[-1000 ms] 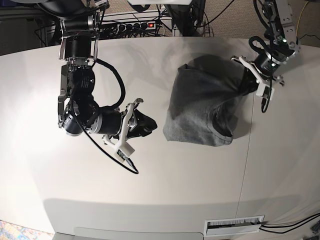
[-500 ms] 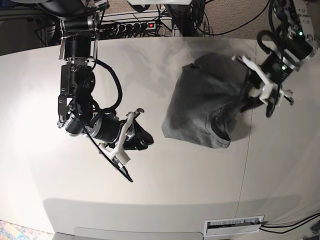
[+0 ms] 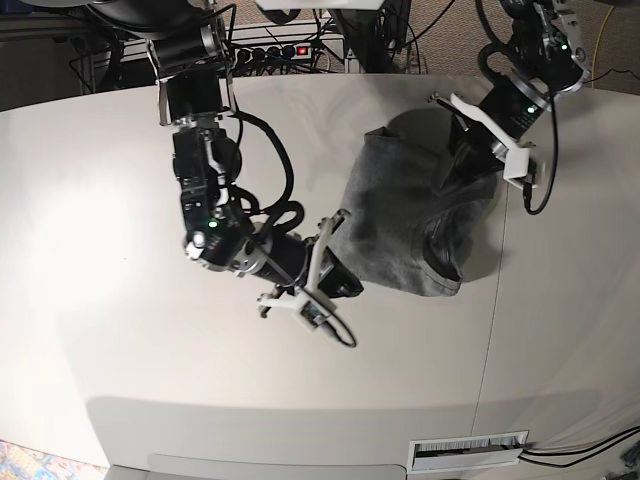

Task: Fold the T-shirt properly
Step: 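Grasp the folded shirt's edges with both grippers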

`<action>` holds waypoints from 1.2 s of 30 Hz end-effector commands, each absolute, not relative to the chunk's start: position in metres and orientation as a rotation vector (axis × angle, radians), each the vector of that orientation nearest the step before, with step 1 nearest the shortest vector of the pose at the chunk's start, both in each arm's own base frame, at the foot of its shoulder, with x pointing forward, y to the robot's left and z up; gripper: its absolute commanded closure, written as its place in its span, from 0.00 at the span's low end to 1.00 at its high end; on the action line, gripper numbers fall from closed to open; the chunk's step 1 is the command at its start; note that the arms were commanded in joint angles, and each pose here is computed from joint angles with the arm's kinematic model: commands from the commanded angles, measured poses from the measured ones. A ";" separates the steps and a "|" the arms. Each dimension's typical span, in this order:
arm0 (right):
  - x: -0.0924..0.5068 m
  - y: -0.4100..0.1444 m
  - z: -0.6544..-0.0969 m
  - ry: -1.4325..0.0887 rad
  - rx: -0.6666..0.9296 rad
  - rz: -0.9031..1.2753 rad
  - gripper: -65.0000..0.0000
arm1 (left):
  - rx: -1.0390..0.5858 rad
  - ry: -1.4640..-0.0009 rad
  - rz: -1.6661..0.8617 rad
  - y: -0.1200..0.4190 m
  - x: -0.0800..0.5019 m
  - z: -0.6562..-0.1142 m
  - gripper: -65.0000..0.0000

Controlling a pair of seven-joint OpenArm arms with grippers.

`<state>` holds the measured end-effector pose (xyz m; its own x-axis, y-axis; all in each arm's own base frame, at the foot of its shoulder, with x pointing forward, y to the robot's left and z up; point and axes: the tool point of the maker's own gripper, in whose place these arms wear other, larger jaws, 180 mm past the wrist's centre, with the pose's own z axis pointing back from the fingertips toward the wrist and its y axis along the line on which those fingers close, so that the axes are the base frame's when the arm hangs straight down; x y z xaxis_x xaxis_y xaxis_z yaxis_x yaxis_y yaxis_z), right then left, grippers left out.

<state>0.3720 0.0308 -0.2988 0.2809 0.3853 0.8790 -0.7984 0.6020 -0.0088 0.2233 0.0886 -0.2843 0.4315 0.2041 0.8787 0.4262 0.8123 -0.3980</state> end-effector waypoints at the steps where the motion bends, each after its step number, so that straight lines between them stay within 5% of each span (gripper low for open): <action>1: 0.383 0.037 -0.279 -1.076 0.497 0.847 1.00 | -0.666 -1.160 -0.141 0.086 0.224 -0.279 1.00; 16: 0.364 0.086 -0.301 -1.035 0.562 0.956 1.00 | -0.773 -1.043 -0.120 0.050 0.215 -0.328 1.00; 23: 0.360 0.063 -0.366 -0.850 0.496 0.935 1.00 | -0.632 -0.989 -0.243 0.047 0.216 -0.349 1.00; 36: 0.350 0.022 -0.387 -0.697 0.477 0.899 1.00 | -0.335 -1.013 -0.288 0.121 0.236 -0.357 1.00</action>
